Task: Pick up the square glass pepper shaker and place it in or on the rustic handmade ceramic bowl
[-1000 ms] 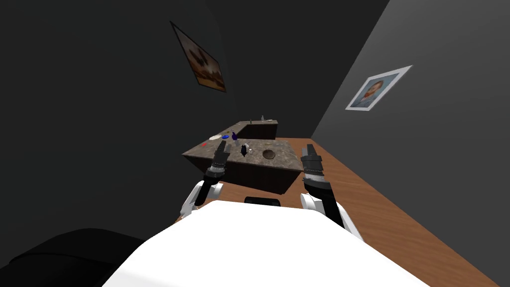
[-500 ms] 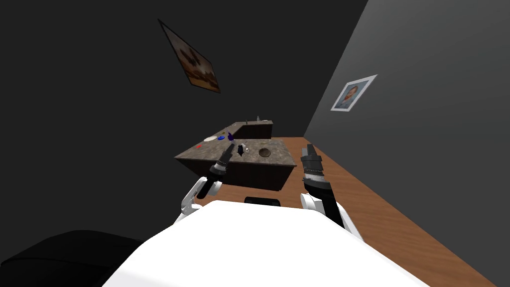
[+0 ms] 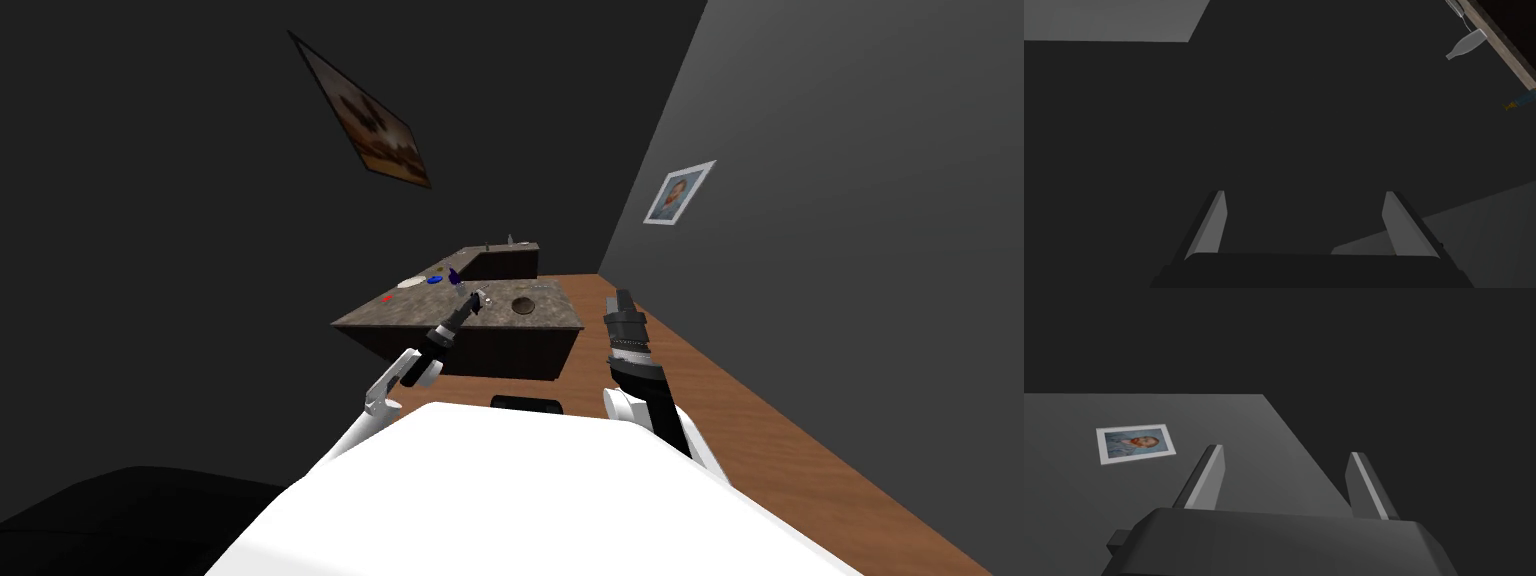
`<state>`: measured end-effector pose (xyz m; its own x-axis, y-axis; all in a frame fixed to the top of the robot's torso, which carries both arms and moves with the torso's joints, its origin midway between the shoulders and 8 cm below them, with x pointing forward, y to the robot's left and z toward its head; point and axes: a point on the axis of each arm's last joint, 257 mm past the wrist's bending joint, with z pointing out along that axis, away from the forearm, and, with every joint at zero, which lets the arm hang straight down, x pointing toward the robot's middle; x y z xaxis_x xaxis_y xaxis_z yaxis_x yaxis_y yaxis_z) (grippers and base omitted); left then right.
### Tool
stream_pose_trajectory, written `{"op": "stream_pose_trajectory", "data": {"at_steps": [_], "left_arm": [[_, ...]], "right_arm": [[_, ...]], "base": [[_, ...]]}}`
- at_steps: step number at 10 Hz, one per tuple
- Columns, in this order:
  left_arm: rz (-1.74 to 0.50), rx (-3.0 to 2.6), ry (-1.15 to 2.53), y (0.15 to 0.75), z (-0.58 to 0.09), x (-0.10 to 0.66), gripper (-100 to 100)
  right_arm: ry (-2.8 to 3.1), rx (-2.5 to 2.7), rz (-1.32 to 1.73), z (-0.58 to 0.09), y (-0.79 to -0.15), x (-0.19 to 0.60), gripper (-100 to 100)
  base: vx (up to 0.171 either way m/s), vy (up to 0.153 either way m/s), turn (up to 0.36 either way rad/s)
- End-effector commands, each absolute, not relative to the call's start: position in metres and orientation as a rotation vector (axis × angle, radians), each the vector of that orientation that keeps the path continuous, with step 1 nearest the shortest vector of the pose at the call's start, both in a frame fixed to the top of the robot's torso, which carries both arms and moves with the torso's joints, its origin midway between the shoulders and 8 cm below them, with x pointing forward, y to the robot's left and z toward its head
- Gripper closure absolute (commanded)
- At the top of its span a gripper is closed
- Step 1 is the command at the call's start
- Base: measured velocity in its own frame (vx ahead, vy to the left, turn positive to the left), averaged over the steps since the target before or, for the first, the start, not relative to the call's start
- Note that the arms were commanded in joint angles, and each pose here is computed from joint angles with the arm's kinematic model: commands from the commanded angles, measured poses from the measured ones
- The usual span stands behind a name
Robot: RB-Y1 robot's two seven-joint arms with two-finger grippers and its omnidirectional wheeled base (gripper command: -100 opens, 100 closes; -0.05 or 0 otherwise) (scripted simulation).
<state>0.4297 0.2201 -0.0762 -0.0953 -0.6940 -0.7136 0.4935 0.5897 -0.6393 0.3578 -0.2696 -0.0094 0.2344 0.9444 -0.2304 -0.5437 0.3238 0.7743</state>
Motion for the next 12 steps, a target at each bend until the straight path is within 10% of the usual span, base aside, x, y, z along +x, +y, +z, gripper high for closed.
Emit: {"op": "stream_pose_trajectory", "data": {"at_steps": [1,12], "left_arm": [[-0.935,-0.189,1.414,0.231,-0.101,0.441,-100],[-0.580,-0.232,1.745,0.321,-0.209,0.475,-100]], "right_arm": [[0.778,0.623,1.117,-0.009,-0.270,0.358,0],[0.778,0.623,1.117,-0.009,-0.270,0.358,0]], "base": [[0.014,-0.055,-0.140],[0.034,-0.049,-0.078]]}}
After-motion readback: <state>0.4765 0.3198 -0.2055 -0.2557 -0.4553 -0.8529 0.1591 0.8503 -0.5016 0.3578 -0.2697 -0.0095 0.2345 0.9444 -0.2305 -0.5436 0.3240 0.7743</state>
